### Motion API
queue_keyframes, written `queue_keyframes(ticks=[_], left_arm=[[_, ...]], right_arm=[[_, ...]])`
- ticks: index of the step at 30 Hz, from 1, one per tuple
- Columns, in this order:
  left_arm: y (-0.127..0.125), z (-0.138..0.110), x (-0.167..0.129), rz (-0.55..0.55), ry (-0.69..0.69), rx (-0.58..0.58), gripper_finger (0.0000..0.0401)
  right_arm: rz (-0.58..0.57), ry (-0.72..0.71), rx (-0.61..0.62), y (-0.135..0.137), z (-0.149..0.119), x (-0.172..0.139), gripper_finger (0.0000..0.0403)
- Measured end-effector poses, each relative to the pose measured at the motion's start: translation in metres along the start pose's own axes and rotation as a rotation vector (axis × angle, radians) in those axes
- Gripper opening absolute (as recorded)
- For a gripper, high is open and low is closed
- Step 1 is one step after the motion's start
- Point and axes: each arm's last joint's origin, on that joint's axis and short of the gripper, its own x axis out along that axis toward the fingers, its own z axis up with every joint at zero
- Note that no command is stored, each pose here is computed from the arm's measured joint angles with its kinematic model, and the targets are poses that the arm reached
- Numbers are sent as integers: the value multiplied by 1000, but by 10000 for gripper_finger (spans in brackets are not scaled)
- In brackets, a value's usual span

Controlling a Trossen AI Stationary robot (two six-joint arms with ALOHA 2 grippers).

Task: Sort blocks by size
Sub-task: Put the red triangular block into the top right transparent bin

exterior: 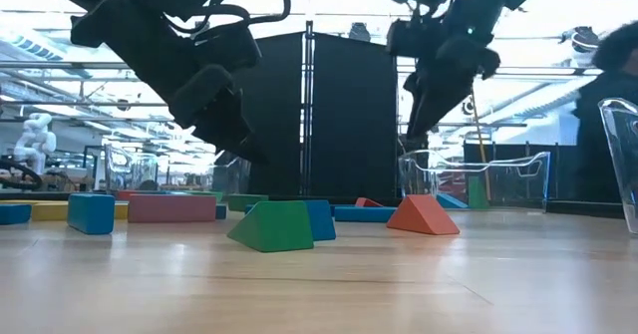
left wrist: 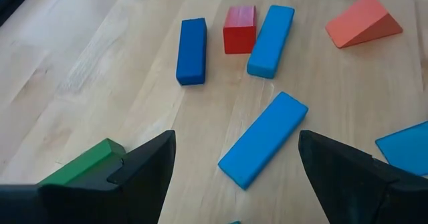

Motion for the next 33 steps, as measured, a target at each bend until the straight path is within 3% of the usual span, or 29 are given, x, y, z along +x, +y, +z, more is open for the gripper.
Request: queue_keyframes(ticks=[6,13,21,27,33], left_arm=[[-1,2,0,-6,-21,-11,317],[-5,0,-2,-21,-16,-4,317],[-6,-2,-3,-16,1,8,317],[-6,-1,-3,-16,-7,5,317],[-6,-1,-3,-12,-12,4,317]], right_arm=[[11,-89,35,1,11,11,114],[-47,1,5,-1,8,49,124],[-41,102,-33,1,-2,83,176],[9,44,-36,4,2,100,226],[72,8,-36,6,5,107,232]])
